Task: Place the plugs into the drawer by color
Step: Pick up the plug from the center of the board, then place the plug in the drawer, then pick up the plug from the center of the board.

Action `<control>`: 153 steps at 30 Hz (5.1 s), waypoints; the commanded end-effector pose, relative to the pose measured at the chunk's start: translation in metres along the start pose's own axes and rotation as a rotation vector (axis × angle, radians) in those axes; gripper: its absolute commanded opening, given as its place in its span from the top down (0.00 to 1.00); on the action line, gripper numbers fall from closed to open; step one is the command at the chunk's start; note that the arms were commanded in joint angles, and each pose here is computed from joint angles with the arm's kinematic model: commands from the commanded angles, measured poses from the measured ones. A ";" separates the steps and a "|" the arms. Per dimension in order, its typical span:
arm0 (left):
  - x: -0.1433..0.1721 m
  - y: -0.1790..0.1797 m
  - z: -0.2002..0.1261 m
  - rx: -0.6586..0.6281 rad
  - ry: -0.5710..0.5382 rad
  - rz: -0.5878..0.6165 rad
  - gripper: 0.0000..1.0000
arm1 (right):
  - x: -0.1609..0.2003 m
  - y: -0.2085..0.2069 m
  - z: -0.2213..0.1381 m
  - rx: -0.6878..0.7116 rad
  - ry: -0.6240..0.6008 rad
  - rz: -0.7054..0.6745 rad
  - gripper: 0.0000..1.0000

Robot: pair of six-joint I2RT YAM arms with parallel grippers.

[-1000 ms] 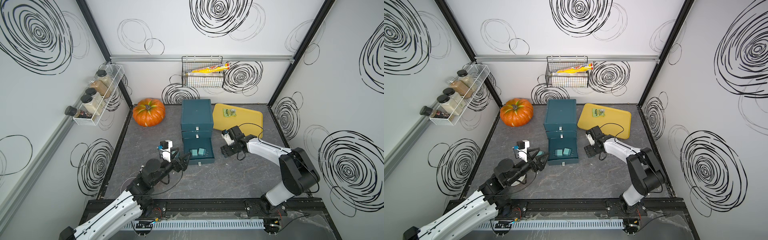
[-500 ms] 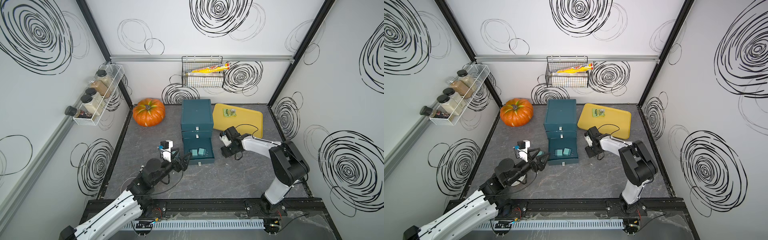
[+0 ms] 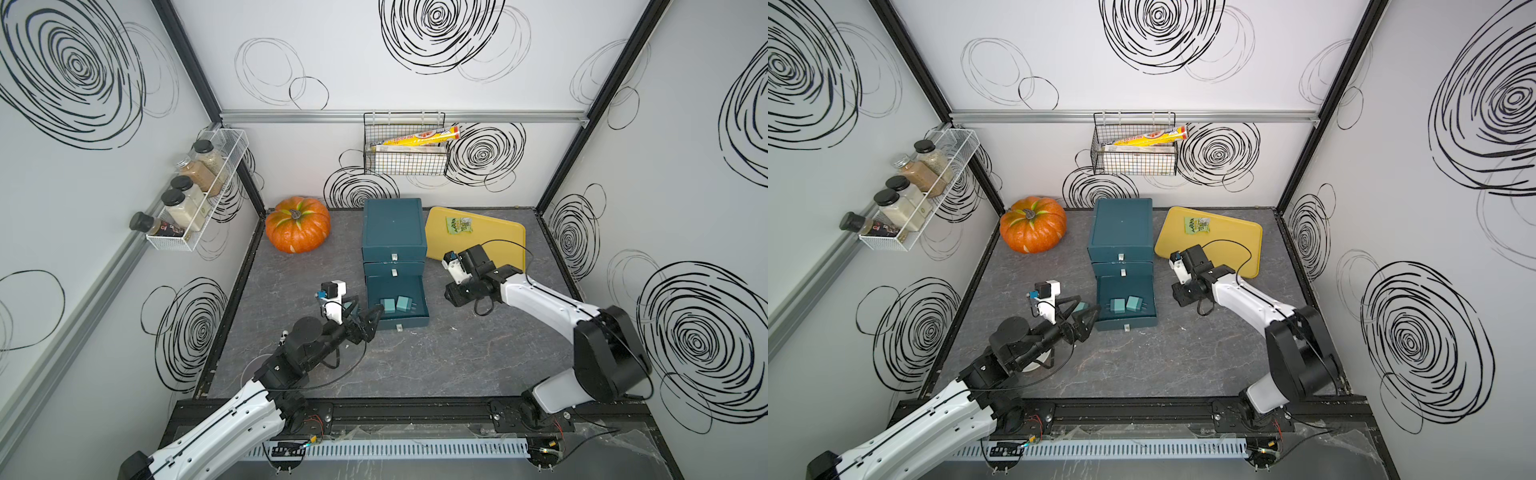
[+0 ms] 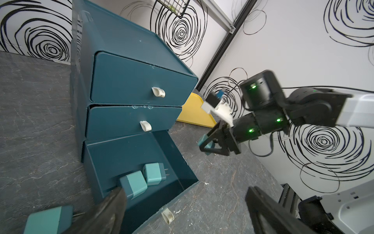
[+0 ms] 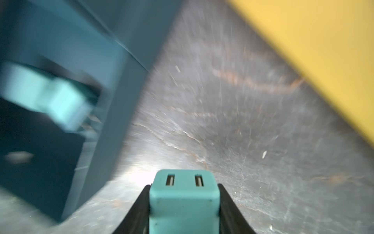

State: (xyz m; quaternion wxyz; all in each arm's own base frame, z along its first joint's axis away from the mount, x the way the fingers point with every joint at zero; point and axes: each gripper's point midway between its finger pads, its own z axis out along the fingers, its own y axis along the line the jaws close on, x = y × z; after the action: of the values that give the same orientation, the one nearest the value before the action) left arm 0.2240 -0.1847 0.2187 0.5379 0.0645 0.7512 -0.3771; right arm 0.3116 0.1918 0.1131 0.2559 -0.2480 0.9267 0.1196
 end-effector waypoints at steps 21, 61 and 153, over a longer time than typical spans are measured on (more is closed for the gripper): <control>-0.042 -0.004 -0.036 0.004 -0.204 -0.016 0.11 | -0.036 0.169 0.061 -0.236 0.103 -0.750 0.84; -0.032 -0.002 -0.026 -0.003 -0.152 -0.008 0.07 | -0.020 0.165 0.124 -0.105 0.287 -0.848 0.45; 0.105 0.189 0.067 -0.001 1.228 1.254 0.10 | -0.033 0.121 -0.146 -0.227 -0.873 -0.305 0.31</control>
State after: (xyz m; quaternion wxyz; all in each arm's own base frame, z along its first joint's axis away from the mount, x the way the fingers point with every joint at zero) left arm 0.3167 -0.1244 0.0246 0.1396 0.6620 0.7310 0.0888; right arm 0.2132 0.2584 0.2580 0.5971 -0.3423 0.6743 0.2676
